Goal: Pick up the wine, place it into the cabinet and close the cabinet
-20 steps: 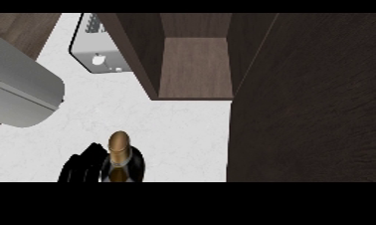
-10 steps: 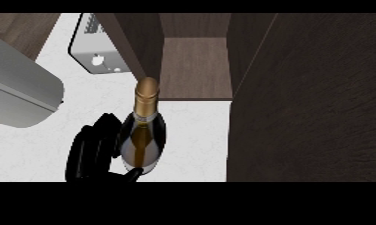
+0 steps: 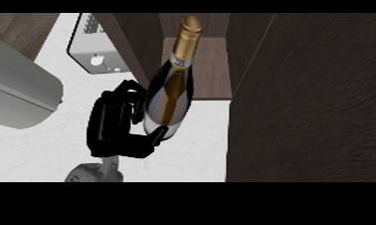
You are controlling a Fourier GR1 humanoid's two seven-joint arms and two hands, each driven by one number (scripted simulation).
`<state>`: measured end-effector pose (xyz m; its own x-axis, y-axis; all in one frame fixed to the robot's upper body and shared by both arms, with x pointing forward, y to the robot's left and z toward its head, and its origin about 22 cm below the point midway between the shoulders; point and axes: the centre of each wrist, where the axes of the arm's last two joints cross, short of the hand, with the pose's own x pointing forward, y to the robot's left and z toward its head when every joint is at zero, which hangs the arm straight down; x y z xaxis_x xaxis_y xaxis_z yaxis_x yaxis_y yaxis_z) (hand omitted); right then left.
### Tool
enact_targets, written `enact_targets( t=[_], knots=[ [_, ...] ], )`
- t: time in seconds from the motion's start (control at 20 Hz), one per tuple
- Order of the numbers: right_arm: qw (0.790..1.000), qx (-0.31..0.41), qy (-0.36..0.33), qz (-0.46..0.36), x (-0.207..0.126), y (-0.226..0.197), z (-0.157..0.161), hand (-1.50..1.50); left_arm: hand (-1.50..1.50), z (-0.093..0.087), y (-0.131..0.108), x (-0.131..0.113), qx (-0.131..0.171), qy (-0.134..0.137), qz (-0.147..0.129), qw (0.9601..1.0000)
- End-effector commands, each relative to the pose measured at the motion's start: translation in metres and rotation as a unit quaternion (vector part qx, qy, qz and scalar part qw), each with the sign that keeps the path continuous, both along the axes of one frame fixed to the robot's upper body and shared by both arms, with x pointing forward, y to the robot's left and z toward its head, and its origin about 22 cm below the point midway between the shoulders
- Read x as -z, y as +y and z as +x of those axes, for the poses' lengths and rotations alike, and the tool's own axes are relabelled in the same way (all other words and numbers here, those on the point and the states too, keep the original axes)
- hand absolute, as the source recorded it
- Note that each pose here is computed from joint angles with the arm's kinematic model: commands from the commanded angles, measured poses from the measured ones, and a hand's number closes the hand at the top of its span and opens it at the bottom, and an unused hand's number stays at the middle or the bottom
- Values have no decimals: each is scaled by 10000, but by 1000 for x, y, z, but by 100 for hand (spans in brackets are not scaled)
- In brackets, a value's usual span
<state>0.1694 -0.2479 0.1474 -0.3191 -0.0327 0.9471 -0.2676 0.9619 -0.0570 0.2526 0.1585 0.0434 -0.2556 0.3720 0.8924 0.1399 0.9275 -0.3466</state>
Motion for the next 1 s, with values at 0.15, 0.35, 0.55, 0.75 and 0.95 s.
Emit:
enact_targets(
  t=[0.15,0.35,0.55,0.75,0.95],
  knots=[
    [10000,4,-31,50,-6,-7,6,-150,150,29,-34,17,-101,-107,546,9984],
    [9999,57,-66,50,-2,-9,-1,-150,150,43,-53,-13,-262,-92,803,9964],
    [10000,-1,-70,-31,5,-2,10,-150,150,51,-66,7,-148,70,989,9950],
    [9999,52,-87,42,5,-14,0,-150,150,51,-78,19,-287,164,962,9948],
    [10000,-22,-16,-28,8,-1,8,-150,150,53,-76,33,-352,424,961,9938]
  ],
)
